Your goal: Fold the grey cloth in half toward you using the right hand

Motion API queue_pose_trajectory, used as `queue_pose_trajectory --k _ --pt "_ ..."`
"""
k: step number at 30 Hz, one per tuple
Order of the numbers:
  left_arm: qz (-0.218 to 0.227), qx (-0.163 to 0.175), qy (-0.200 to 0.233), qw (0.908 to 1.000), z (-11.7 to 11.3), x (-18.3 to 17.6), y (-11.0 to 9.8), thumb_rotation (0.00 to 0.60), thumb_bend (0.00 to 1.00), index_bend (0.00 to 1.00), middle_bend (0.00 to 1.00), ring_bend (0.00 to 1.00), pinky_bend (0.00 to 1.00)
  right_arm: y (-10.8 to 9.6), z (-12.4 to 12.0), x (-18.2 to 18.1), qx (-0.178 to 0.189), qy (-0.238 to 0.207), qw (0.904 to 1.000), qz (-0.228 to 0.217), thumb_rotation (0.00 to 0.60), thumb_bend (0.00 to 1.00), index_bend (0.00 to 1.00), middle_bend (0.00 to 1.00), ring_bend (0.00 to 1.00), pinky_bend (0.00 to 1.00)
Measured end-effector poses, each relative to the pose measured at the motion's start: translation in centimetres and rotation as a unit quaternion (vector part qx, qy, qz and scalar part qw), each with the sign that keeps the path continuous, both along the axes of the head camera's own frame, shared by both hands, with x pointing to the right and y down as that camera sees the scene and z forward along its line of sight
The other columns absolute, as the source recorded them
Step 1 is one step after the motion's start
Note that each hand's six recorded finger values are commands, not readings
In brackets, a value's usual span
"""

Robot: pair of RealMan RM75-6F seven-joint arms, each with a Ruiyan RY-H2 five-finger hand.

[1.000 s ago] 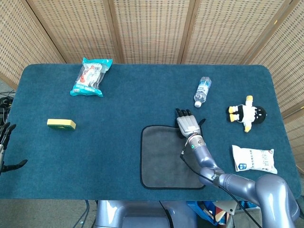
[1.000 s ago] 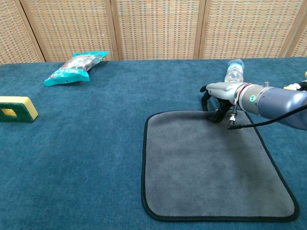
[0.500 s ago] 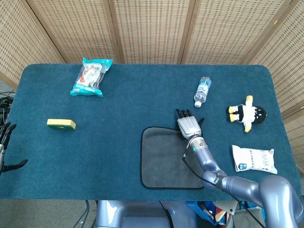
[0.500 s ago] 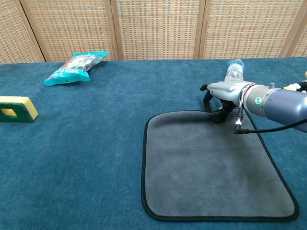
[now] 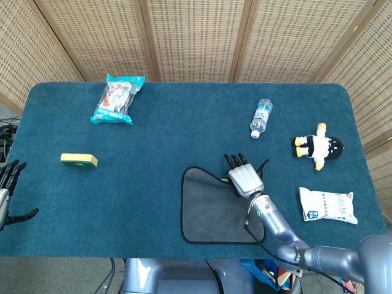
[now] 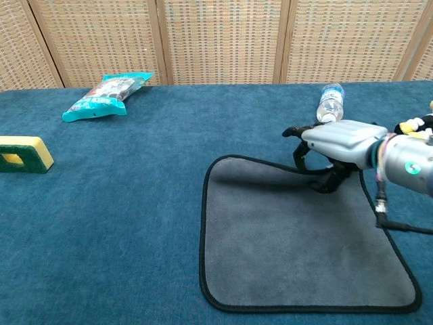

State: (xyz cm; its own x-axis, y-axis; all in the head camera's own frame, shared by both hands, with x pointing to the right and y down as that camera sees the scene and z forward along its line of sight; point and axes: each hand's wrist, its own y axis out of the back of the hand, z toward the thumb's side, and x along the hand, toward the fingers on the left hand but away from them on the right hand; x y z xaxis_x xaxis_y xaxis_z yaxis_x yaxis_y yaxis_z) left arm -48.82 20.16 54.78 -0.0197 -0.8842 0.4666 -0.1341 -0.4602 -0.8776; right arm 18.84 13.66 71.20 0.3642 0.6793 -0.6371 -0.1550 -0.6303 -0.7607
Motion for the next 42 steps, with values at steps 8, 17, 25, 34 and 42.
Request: queue_pose_trajectory --k 8,17,25,34,42 --pt "0.007 0.005 0.006 0.9999 -0.4 0.3 0.4 0.6 0.14 0.0 0.0 0.0 0.0 2.3 -1.3 0.9 0.001 -0.012 0.9998 -0.019 0.6 0.56 0.6 0.0 0.0 0.0" --pt "0.011 0.006 0.008 0.9999 -0.6 0.5 0.7 0.6 0.14 0.0 0.0 0.0 0.0 5.4 -2.1 2.2 -0.001 -0.012 0.9985 -0.052 0.6 0.57 0.6 0.0 0.0 0.0" --pt "0.012 0.008 0.008 0.9999 -0.7 0.5 0.7 0.6 0.14 0.0 0.0 0.0 0.0 8.4 -2.4 2.3 -0.01 -0.019 0.9964 -0.082 0.6 0.58 0.6 0.0 0.0 0.0" --pt "0.012 0.008 0.008 0.9999 -0.7 0.4 0.7 0.6 0.14 0.0 0.0 0.0 0.0 10.9 -2.8 1.8 -0.021 -0.025 0.9945 -0.1 0.6 0.58 0.6 0.0 0.0 0.0" --pt "0.012 0.009 0.008 0.9999 -0.7 0.4 0.8 0.6 0.14 0.0 0.0 0.0 0.0 11.9 -2.8 1.4 -0.027 -0.024 0.9936 -0.107 0.6 0.58 0.6 0.0 0.0 0.0"
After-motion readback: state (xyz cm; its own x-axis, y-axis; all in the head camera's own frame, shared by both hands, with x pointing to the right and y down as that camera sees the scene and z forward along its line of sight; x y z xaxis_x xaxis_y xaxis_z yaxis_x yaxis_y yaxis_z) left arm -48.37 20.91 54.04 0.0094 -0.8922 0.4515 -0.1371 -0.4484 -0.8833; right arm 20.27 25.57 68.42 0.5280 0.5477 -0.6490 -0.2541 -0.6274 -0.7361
